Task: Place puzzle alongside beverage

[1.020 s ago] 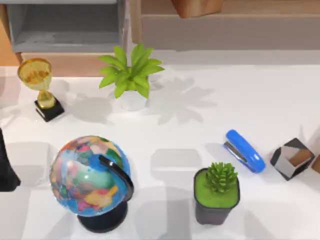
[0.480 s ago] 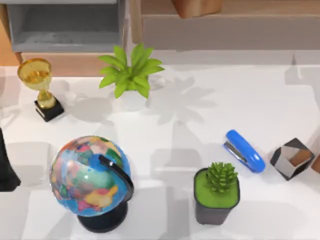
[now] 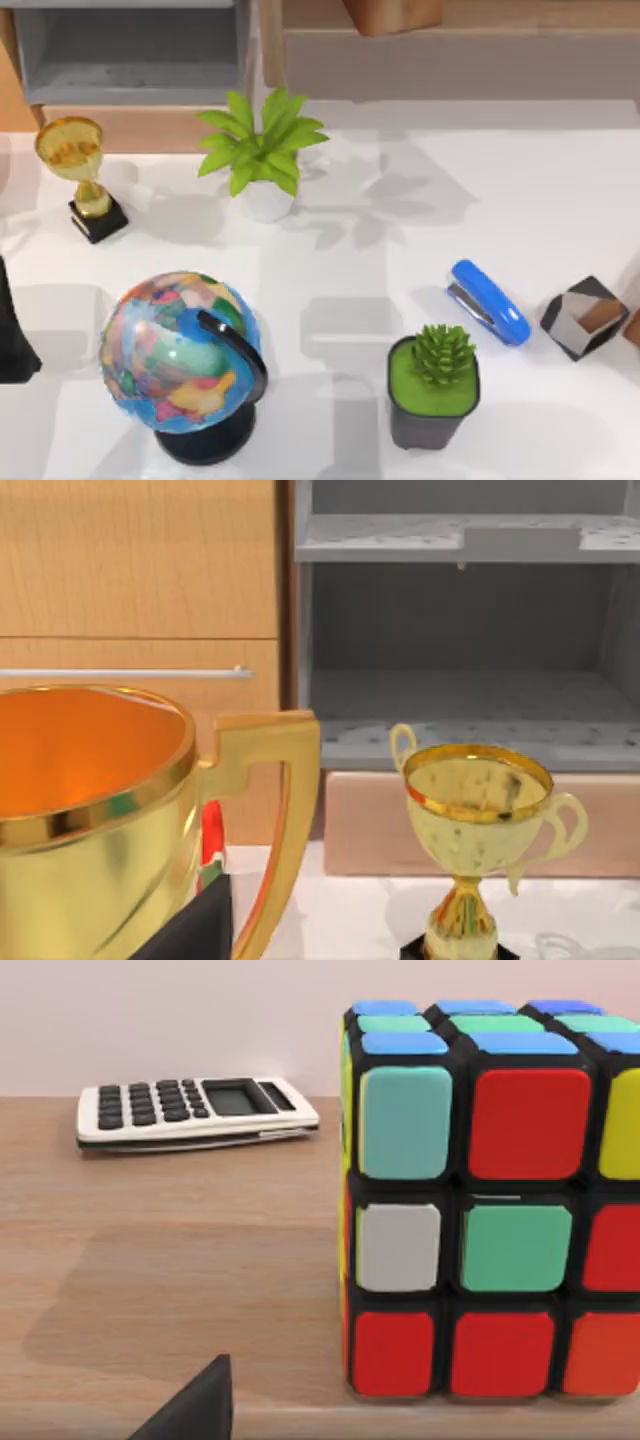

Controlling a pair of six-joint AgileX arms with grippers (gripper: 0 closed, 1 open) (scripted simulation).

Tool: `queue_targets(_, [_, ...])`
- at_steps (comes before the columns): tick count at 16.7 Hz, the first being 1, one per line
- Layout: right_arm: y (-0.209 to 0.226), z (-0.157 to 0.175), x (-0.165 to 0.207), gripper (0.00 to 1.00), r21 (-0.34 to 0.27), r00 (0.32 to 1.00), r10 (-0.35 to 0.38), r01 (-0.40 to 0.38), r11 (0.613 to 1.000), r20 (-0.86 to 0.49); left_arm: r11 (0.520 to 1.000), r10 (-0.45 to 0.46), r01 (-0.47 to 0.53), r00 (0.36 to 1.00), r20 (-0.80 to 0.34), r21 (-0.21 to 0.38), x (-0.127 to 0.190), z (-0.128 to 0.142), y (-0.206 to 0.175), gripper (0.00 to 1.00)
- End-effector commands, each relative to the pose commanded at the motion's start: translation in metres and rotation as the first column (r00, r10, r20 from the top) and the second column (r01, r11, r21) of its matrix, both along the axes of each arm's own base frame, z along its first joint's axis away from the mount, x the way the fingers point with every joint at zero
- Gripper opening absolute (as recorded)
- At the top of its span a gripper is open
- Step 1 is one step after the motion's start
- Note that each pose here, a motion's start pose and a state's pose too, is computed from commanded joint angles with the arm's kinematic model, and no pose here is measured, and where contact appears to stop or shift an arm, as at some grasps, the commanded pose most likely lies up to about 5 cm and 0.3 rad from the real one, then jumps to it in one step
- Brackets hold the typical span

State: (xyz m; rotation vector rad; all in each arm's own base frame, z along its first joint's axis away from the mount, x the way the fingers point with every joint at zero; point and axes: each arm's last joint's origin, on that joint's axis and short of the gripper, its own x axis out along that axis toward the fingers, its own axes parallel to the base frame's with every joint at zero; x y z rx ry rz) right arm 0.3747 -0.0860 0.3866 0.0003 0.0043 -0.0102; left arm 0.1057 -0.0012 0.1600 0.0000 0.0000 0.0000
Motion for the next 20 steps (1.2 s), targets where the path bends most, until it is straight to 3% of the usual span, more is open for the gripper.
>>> queue_targets(7, [-0.001, 0.0, 0.004, 1.0, 0.0, 1.0, 0.003, -0.003, 1.0, 0.002, 1.0, 0.0, 0.0, 1.0, 0.0, 0.0, 0.0, 0.0, 0.0, 1.0])
queue_targets(15, [-0.003, 0.002, 0.059, 1.0, -0.001, 1.0, 0.0, 0.0, 1.0, 0.006, 1.0, 0.0, 0.0, 1.0, 0.0, 0.0, 0.0, 0.0, 0.0, 1.0])
queue_targets(20, [-0.003, 0.001, 0.064, 1.0, -0.001, 1.0, 0.0, 0.0, 1.0, 0.004, 1.0, 0.0, 0.0, 1.0, 0.0, 0.0, 0.0, 0.0, 0.0, 1.0])
